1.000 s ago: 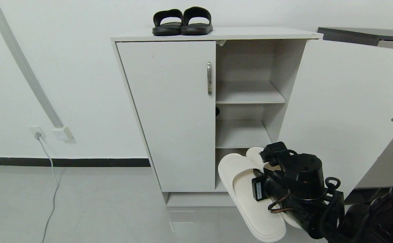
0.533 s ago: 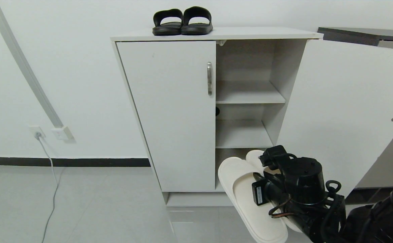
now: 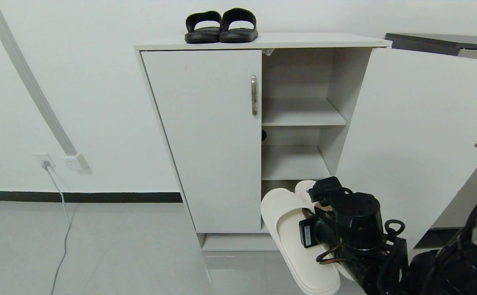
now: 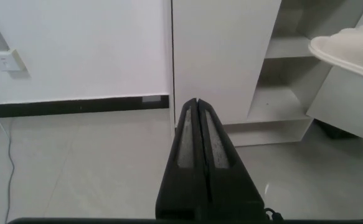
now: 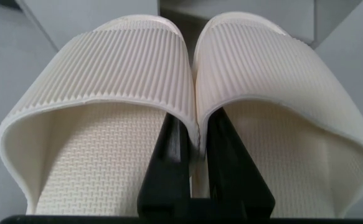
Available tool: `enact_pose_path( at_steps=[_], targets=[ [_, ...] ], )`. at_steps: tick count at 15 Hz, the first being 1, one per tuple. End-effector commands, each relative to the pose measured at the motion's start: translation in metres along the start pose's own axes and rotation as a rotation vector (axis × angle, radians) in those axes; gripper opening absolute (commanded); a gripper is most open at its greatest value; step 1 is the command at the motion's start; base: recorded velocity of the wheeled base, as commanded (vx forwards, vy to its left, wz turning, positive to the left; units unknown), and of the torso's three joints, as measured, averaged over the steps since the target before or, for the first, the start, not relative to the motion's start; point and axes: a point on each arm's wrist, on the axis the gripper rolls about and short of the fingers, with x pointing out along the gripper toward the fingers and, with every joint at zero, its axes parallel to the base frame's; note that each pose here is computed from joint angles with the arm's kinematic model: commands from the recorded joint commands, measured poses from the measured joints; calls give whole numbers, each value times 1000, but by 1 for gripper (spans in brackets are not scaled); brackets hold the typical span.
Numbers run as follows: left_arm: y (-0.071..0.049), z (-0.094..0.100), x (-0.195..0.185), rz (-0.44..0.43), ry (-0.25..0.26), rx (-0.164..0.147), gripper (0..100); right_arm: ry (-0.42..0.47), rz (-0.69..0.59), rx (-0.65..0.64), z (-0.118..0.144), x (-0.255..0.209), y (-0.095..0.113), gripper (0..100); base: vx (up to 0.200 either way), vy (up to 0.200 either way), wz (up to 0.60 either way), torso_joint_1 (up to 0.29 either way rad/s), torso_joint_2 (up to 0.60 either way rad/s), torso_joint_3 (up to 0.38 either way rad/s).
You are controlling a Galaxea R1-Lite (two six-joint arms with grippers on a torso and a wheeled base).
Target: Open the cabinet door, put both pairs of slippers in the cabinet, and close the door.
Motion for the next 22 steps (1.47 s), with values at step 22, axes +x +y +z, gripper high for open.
enact_pose_path(
  at_steps=[22],
  targets=[
    [0,0,0,2,2,-1,0,-40,-209,73,-29,112,37,0,0,-45,0,1,1,1]
  ],
)
